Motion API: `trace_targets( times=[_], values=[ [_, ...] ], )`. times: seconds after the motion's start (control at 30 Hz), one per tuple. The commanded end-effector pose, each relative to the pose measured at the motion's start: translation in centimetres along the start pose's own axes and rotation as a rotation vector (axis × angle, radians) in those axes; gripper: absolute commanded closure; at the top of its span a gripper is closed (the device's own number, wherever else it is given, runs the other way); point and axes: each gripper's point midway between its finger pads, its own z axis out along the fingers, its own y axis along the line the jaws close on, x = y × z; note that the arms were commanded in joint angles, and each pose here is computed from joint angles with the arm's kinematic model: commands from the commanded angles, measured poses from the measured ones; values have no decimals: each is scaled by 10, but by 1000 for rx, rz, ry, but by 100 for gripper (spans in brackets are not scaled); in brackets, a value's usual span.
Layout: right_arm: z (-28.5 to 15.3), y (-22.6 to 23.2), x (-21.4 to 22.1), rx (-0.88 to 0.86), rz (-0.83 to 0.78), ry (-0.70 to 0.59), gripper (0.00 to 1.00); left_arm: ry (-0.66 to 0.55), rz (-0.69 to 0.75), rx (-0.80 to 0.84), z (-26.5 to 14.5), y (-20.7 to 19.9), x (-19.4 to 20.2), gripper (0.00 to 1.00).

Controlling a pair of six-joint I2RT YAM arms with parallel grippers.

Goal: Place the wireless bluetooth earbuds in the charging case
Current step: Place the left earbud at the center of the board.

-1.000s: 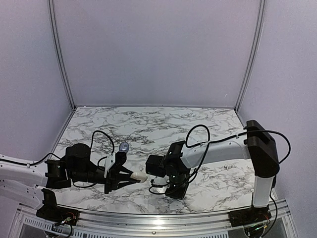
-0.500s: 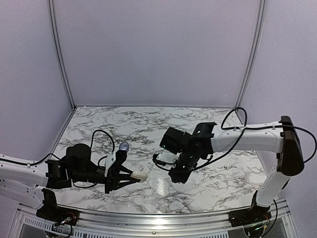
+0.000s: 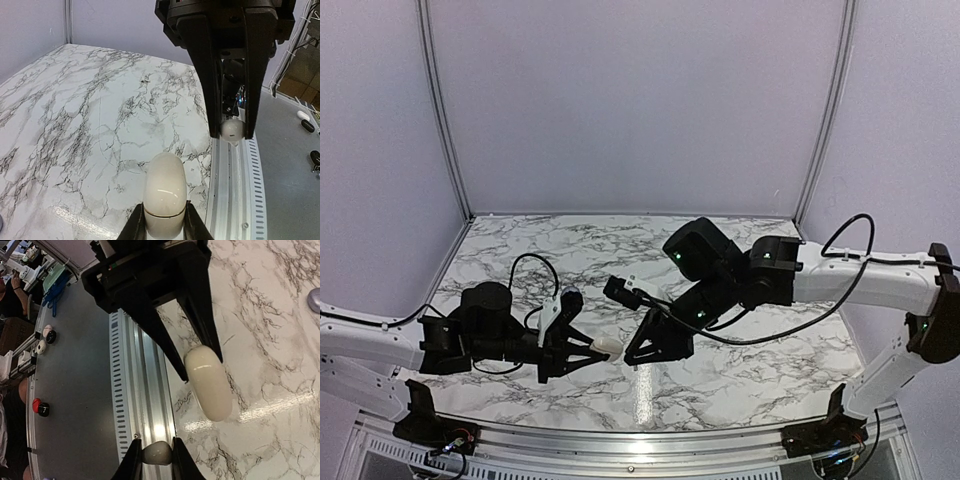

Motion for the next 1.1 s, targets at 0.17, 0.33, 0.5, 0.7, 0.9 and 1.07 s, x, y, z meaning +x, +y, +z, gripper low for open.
trace_targets(
  times=[0.17,0.33,0.5,0.7,0.9,1.07],
  values=[
    [27,23,-19,-151,-13,-16,95,-38,0,46,1,-8,-20,100],
    [32,12,-22,-99,10,-17,95,-39,-2,53,1,-9,-20,100],
    [27,-4,-27,-35,36,-44,95,-32,-2,64,0,-11,-17,100],
    [14,-32,-35,84,65,-91,95,-42,2,83,-3,-15,-19,100],
    [-1,-39,-48,151,55,-149,96,-38,-2,103,-3,-18,-18,100],
    [-8,-48,-52,209,50,-174,96,-37,-5,124,-2,-22,-20,100]
  ],
)
